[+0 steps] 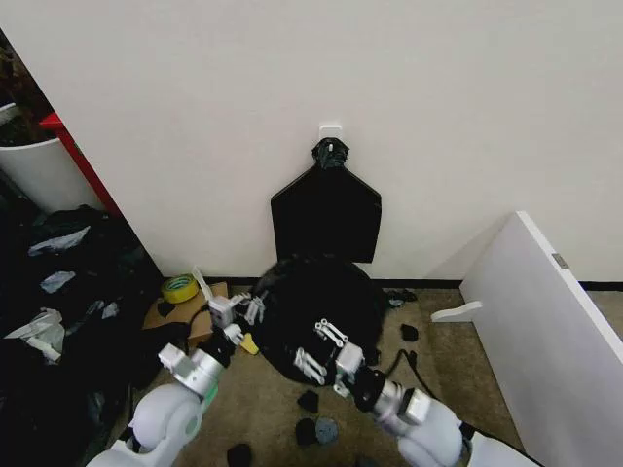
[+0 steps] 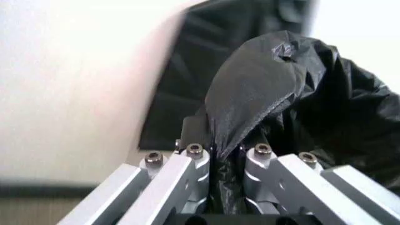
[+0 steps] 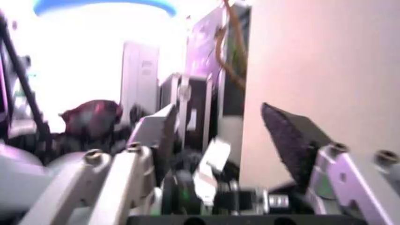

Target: Place the garbage bag over the trash bin.

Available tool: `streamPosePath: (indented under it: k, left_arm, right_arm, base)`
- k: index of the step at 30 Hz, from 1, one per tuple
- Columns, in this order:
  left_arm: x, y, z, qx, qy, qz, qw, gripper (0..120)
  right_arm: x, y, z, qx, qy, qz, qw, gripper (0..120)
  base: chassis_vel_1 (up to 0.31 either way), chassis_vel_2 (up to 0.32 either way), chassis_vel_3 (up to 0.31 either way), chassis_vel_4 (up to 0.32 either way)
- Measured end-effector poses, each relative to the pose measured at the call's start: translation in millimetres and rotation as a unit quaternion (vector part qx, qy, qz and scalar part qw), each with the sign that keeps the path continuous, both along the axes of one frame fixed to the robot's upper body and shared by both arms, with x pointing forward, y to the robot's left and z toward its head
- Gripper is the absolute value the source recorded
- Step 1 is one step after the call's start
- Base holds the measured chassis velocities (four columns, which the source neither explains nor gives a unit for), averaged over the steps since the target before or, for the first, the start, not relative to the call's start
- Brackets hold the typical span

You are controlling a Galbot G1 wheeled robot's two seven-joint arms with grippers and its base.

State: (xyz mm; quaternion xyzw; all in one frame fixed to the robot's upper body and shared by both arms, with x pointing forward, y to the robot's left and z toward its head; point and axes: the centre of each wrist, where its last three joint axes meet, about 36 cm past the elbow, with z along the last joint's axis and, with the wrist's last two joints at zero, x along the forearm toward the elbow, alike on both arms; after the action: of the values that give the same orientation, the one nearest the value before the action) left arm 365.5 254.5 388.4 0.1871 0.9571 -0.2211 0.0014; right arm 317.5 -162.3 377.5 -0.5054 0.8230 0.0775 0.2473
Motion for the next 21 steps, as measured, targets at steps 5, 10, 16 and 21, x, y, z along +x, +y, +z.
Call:
streamPosePath:
  k: [5, 10, 16, 21]
  left_arm:
    - [8, -11, 11, -0.079, 0.094, 0.030, 0.9920, 4]
    - [16, -8, 31, -0.156, 0.175, 0.048, 0.9709, 4]
    - [23, 3, 35, -0.181, 0.199, 0.063, 0.9612, 4]
    - [24, 10, 36, -0.190, 0.201, 0.071, 0.9583, 4]
  right_arm:
    - [-19, 18, 13, 0.058, 0.078, -0.148, 0.984, 73]
    - [-37, 28, 33, 0.063, 0.210, -0.326, 0.920, 93]
    - [-38, 29, 37, 0.073, 0.244, -0.360, 0.898, 100]
    - [-37, 31, 28, 0.062, 0.247, -0.372, 0.893, 100]
  base:
    - [0.000, 0.000, 0.000, 0.000]
    - [0.000, 0.000, 0.000, 0.000]
    - [0.000, 0.000, 0.000, 0.000]
    - [0.000, 0.000, 0.000, 0.000]
